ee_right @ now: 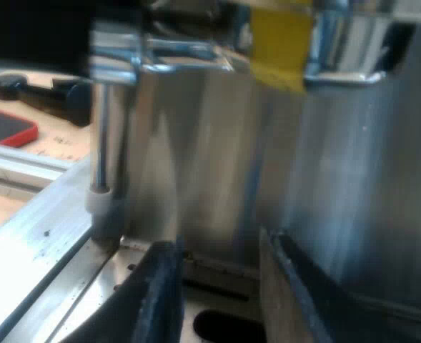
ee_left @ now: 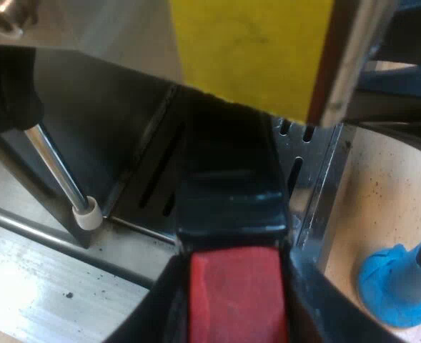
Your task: Put the handle in the coffee machine
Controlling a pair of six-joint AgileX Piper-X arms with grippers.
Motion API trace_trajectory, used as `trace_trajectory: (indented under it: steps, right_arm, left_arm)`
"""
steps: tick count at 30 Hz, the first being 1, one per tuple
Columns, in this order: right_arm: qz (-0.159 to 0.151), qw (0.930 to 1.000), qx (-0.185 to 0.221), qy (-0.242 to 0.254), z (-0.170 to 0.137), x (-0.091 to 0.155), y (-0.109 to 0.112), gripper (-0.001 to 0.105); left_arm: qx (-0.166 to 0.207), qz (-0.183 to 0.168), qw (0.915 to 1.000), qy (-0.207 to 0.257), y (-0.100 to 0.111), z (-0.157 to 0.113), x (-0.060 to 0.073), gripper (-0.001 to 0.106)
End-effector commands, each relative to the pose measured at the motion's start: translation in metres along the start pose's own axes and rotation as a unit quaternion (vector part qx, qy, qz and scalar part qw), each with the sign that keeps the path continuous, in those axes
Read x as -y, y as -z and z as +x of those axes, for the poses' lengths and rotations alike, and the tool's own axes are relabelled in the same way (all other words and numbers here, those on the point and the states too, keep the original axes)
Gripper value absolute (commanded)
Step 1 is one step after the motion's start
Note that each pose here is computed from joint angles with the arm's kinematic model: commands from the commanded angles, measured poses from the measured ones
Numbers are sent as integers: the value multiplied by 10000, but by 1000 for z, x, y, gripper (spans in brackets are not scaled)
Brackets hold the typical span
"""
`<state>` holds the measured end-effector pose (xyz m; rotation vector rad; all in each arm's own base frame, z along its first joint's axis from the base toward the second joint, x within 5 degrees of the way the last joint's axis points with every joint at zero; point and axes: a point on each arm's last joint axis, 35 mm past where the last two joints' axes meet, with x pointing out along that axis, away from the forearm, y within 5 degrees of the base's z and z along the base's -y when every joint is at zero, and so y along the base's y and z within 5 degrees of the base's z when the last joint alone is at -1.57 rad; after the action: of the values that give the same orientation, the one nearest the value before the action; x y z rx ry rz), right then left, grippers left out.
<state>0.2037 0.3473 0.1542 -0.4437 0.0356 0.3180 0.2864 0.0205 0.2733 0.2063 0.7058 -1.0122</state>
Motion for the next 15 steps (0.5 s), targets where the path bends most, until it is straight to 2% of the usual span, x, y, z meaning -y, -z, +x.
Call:
trace_trajectory:
  steps: [1, 15]
  right_arm:
    - [166, 9997, 127, 124, 8, 4, -1, 30]
    - [552, 9969, 116, 544, 42, 5, 1, 29]
  left_arm:
    - [500, 261, 9982, 226, -11, -10, 6, 1]
    - [500, 261, 9982, 226, -11, -10, 6, 1]
